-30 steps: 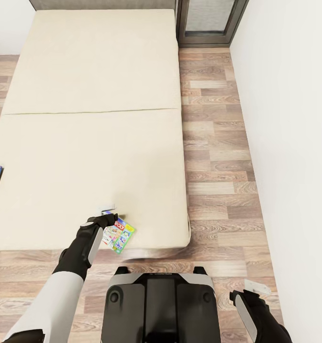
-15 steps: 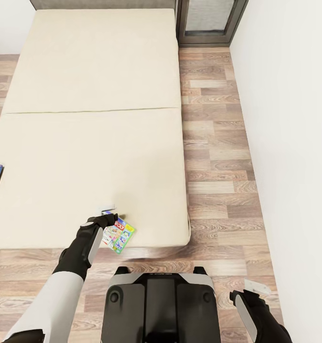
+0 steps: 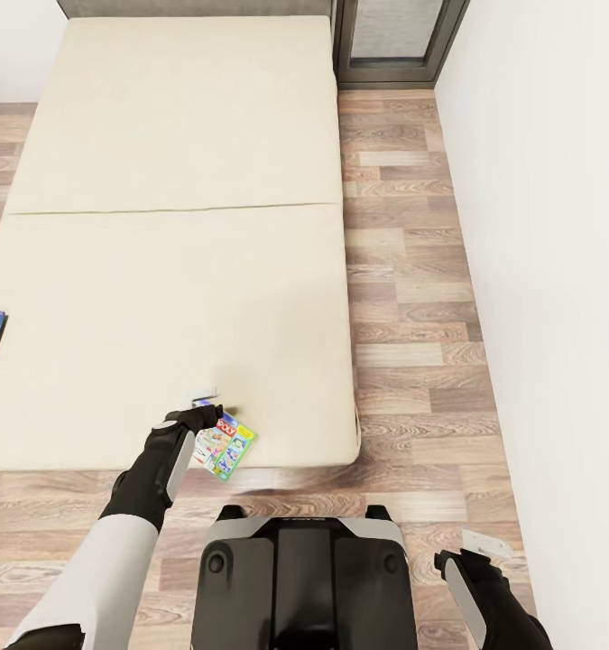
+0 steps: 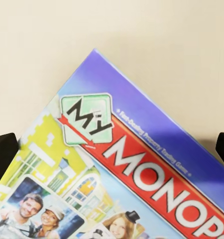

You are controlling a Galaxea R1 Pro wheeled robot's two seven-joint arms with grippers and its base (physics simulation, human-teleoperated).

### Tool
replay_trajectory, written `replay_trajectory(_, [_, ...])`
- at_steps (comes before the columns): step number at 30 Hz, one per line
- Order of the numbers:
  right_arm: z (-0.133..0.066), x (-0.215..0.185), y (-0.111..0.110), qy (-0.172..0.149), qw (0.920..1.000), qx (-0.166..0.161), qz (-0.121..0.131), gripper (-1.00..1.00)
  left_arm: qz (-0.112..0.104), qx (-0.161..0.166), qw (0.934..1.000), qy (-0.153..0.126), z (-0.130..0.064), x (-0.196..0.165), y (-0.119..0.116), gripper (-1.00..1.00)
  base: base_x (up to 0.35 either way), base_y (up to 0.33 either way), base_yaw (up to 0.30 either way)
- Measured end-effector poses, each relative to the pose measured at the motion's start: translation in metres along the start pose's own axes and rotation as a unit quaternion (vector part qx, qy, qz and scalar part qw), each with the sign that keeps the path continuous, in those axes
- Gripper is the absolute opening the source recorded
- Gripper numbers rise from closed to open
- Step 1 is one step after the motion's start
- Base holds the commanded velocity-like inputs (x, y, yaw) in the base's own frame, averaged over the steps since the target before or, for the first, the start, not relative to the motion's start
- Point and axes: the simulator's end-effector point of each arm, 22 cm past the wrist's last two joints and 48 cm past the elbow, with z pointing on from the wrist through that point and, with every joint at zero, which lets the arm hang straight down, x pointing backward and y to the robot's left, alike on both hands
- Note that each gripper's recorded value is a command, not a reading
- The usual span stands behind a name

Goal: Put all the toys in the child's room - the three board games (two on the bed and one on the table), the two jigsaw puzzles on the table, and the tennis ball on the table - inside the toy box on the table in the child's room.

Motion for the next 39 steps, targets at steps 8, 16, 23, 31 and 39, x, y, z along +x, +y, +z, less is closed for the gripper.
replay_trajectory(8, [0.0000,-0.0001,-0.0001,0.000,1.0000,0.000,0.000,1.00,0.000,0.000,1.0000,0.000,0.0000,0.0000,0.0000,1.00,0.000,0.000,0.000])
replay_trajectory(16, [0.0000,-0.0001,0.0002,0.000,1.0000,0.000,0.000,1.00,0.000,0.000,1.0000,0.000,0.0001,0.0000,0.0000,1.00,-0.020,0.000,0.000])
replay_trajectory(23, [0.0000,0.0000,-0.0001,0.000,1.0000,0.000,0.000,1.00,0.000,0.000,1.0000,0.000,0.0000,0.0000,-0.0001,1.00,-0.048,0.000,0.000])
replay_trajectory(31, [0.0000,0.0002,0.0002,0.000,1.0000,0.000,0.000,1.00,0.000,0.000,1.0000,0.000,0.0000,0.0000,-0.0001,1.00,-0.004,0.000,0.000])
replay_trajectory(39, [0.0000,0.0001,0.0000,0.000,1.0000,0.000,0.000,1.00,0.000,0.000,1.0000,0.000,0.0000,0.0000,-0.0001,1.00,0.000,0.000,0.000])
